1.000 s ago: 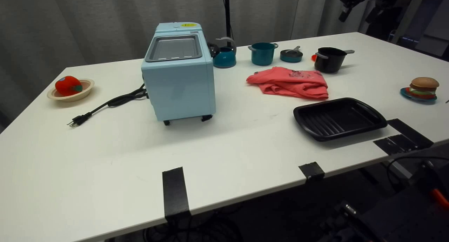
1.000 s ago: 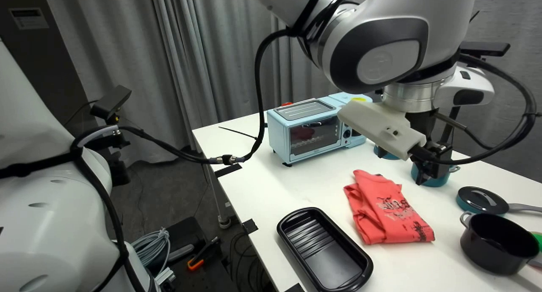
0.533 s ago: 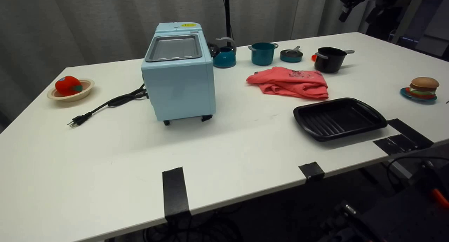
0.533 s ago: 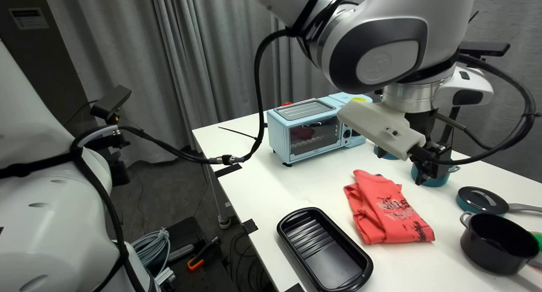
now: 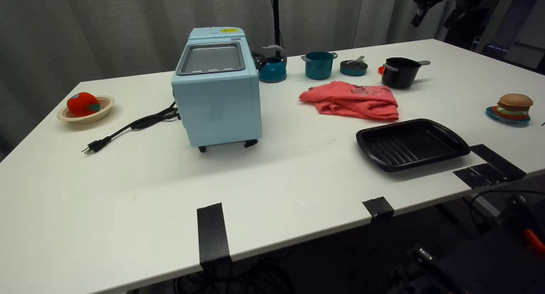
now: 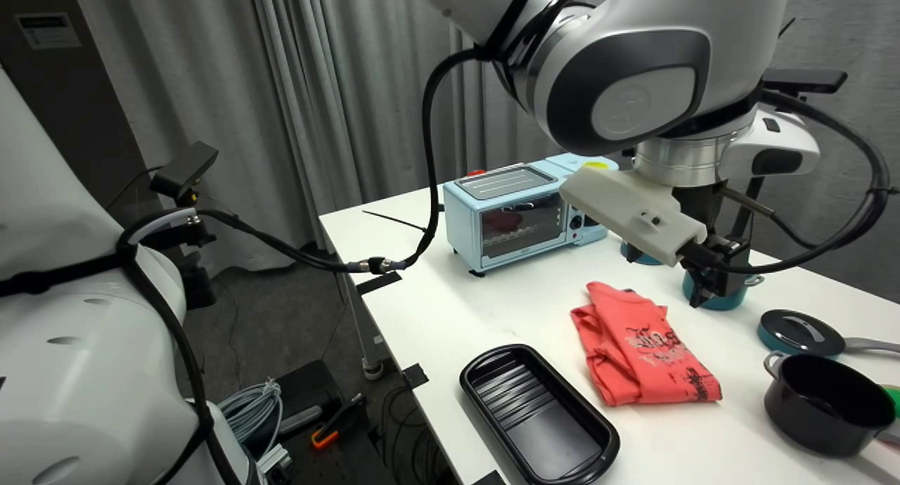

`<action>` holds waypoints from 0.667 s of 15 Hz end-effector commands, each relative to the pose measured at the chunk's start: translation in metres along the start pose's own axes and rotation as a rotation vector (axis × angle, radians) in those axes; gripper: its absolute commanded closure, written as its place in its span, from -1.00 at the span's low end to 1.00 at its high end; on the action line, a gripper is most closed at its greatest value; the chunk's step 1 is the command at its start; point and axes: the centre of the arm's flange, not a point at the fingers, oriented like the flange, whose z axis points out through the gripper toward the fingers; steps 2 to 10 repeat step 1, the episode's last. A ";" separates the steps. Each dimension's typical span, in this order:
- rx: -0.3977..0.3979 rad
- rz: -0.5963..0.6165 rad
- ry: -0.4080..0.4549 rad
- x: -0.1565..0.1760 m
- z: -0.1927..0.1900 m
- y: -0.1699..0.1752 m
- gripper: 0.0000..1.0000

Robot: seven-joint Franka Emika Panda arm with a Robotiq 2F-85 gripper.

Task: Fold the orange shirt once

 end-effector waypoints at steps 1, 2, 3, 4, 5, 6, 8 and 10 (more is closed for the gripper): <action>0.000 0.000 0.000 0.000 0.000 0.000 -1.00; 0.000 0.000 0.000 0.000 0.000 0.000 -1.00; 0.000 0.000 0.000 0.000 0.000 0.000 -1.00; 0.000 0.000 0.000 0.000 0.000 0.000 -1.00; 0.000 0.000 0.000 0.000 0.000 0.000 -1.00; 0.000 0.000 0.000 0.000 0.000 0.000 -1.00; 0.000 0.000 0.000 0.000 0.000 0.000 -1.00; 0.000 0.000 0.000 0.000 0.000 0.000 -1.00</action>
